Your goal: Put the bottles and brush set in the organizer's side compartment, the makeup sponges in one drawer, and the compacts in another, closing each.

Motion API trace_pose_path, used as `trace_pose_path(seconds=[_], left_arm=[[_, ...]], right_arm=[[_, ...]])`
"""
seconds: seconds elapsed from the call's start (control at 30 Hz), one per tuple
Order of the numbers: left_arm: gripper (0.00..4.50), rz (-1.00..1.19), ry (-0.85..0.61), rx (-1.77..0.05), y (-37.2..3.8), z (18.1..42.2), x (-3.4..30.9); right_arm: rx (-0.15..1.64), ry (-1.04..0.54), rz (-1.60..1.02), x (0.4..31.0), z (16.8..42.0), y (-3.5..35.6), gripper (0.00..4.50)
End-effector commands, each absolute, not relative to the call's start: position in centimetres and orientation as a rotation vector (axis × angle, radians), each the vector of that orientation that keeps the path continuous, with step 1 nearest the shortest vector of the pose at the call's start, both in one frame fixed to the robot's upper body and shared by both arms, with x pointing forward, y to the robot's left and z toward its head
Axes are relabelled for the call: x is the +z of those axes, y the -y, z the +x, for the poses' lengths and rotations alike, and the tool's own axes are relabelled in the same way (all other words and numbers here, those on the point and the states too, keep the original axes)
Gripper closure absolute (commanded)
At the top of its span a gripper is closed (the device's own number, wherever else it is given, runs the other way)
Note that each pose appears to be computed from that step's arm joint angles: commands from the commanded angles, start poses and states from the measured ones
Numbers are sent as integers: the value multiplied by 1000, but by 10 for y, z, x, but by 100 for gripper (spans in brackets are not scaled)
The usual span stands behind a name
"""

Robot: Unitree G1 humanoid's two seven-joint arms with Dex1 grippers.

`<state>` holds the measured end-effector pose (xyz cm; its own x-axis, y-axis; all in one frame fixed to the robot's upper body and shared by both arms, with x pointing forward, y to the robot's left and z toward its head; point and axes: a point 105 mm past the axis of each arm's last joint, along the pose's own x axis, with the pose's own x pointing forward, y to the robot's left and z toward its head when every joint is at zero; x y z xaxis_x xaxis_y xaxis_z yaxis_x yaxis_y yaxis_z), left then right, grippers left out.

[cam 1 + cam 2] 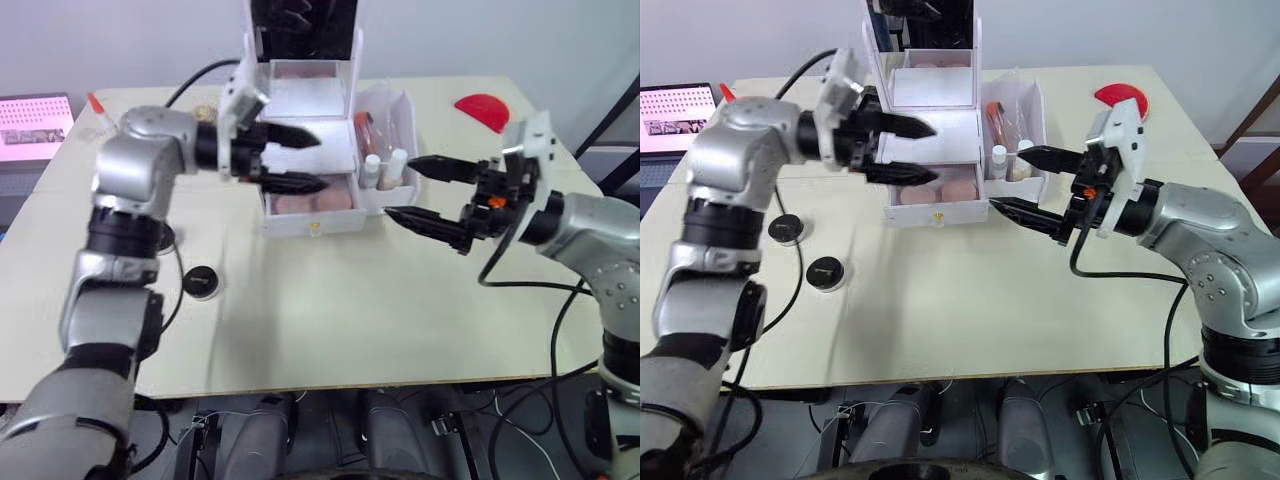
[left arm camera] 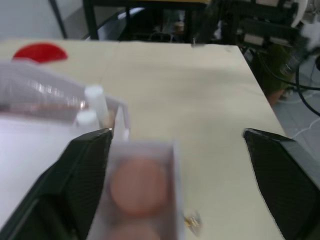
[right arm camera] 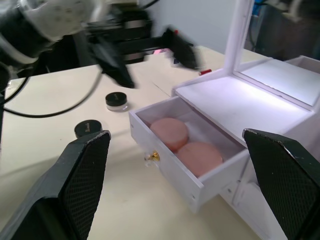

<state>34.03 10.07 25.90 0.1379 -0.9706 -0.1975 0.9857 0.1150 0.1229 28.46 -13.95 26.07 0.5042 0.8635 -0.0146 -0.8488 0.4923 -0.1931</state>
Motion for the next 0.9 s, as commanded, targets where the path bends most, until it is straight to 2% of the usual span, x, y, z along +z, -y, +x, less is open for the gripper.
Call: trace_pose_path(seconds=[0.03,0.1,0.2,0.47,0.9], left_arm=[[190,256,-93,-1480,-104,316,257],[301,261,-143,-1458,-108,311,242],[444,290,-203,-1421,-113,306,220],[444,338,-213,-1226,-113,333,190],[444,321,-61,-944,-103,403,203]], right_arm=[[1038,130,-193,272,280,144,0],[1038,123,-194,271,280,146,0],[1041,115,-194,269,281,147,0],[1052,97,-208,266,284,147,0],[1052,90,-230,266,282,143,0]])
